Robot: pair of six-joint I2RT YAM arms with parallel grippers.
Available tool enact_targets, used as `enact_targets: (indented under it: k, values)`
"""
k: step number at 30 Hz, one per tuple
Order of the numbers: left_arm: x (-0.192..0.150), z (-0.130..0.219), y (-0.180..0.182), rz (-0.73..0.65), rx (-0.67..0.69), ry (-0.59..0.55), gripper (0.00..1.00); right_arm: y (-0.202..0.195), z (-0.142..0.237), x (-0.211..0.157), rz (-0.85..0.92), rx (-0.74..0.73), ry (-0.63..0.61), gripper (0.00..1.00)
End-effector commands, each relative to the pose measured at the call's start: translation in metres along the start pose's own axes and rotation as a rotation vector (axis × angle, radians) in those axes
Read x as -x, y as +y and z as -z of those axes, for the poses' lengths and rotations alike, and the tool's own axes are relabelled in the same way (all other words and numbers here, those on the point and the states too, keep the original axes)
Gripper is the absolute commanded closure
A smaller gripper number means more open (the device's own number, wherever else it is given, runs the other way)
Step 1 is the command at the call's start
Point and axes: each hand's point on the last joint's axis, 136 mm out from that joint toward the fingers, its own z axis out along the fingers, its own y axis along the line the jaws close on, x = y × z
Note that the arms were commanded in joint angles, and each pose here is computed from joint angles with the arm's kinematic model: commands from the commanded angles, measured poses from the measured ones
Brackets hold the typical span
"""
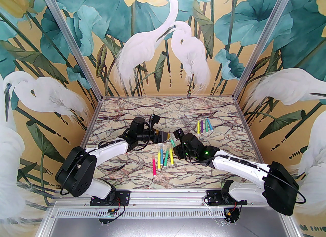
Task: Open the pen caps
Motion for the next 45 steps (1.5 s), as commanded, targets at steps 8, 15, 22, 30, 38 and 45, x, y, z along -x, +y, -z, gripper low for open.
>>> enact_targets:
  k: [8, 15, 22, 30, 38, 45]
  values:
    - [0.007, -0.015, -0.014, 0.019, -0.086, 0.024, 0.37, 0.006, 0.006, 0.010, 0.029, 0.028, -0.047, 0.89]
    - [0.003, -0.021, -0.015, 0.039, -0.108, 0.047, 0.46, 0.005, 0.006, 0.011, 0.035, 0.023, -0.053, 0.89]
    - [0.004, -0.025, -0.017, 0.052, -0.127, 0.055, 0.62, 0.005, 0.006, 0.012, 0.041, 0.019, -0.054, 0.89]
    - [0.005, -0.028, -0.018, 0.064, -0.146, 0.065, 0.81, 0.003, 0.003, 0.011, 0.042, 0.013, -0.051, 0.88]
    - [0.006, -0.027, -0.021, 0.066, -0.153, 0.062, 0.91, 0.000, 0.000, 0.008, 0.033, 0.002, -0.061, 0.66]
    - [0.012, -0.029, -0.027, 0.077, -0.185, 0.064, 0.98, 0.001, -0.009, 0.006, 0.026, 0.017, -0.062, 0.62]
